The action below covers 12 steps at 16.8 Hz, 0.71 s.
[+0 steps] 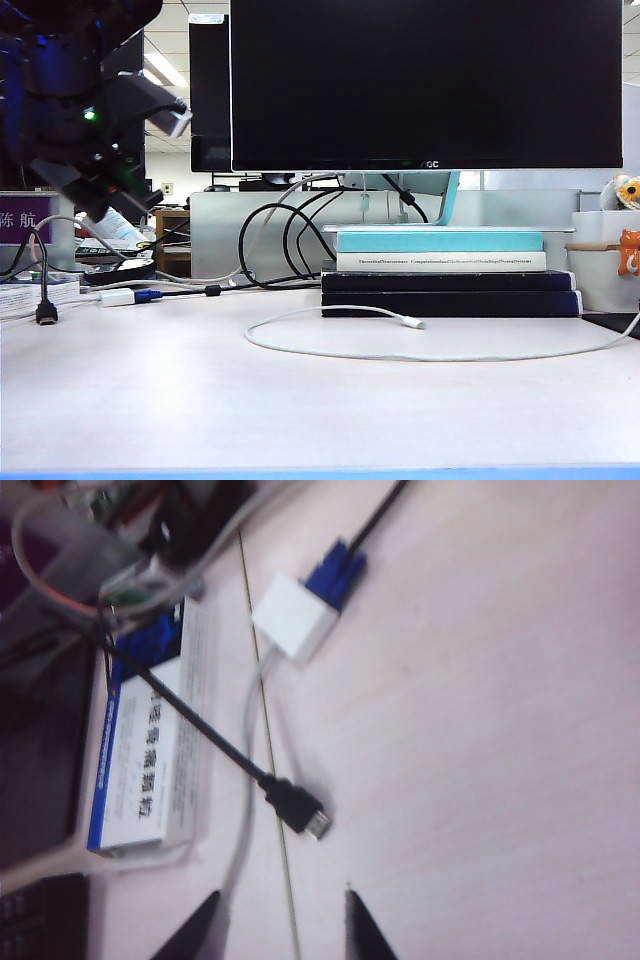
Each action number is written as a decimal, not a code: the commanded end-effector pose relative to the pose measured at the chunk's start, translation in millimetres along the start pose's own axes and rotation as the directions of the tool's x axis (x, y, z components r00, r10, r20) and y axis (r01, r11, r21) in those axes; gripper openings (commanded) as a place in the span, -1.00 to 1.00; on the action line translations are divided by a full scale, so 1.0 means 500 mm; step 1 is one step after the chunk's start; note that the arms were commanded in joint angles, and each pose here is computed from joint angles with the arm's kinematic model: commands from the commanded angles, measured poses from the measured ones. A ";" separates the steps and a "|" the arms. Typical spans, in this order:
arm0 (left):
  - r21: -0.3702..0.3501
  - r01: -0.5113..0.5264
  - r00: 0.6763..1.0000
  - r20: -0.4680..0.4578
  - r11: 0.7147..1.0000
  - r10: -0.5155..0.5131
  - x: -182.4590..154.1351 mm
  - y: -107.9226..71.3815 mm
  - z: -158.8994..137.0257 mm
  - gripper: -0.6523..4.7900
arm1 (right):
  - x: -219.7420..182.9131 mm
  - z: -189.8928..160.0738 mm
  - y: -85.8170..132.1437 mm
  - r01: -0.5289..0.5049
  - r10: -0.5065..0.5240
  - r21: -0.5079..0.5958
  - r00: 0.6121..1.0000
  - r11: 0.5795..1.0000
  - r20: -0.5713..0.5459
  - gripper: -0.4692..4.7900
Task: Unfold the white charging cable into a straight cable.
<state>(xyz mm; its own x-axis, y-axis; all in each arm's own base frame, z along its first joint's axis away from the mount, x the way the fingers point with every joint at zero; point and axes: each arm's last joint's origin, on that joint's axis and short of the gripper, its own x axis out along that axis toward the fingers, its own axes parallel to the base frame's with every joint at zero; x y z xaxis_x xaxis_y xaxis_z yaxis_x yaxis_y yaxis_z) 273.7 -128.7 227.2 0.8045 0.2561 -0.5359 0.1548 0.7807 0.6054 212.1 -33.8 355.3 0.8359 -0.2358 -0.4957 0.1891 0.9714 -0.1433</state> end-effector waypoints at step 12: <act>-0.222 0.157 0.955 0.282 0.962 -0.090 -0.102 0.079 0.032 -0.17 | 0.041 -0.136 0.023 -0.095 0.102 0.036 0.927 0.995 -0.362 -0.84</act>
<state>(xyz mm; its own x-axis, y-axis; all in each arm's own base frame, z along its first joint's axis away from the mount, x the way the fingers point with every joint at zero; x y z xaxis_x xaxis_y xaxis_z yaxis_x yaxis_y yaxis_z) 249.5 -120.8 284.9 0.9125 0.0199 -0.4086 0.1524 0.9103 0.3849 197.0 -29.4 284.8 0.6037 -0.1293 -0.7867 0.1233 0.9900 -0.0681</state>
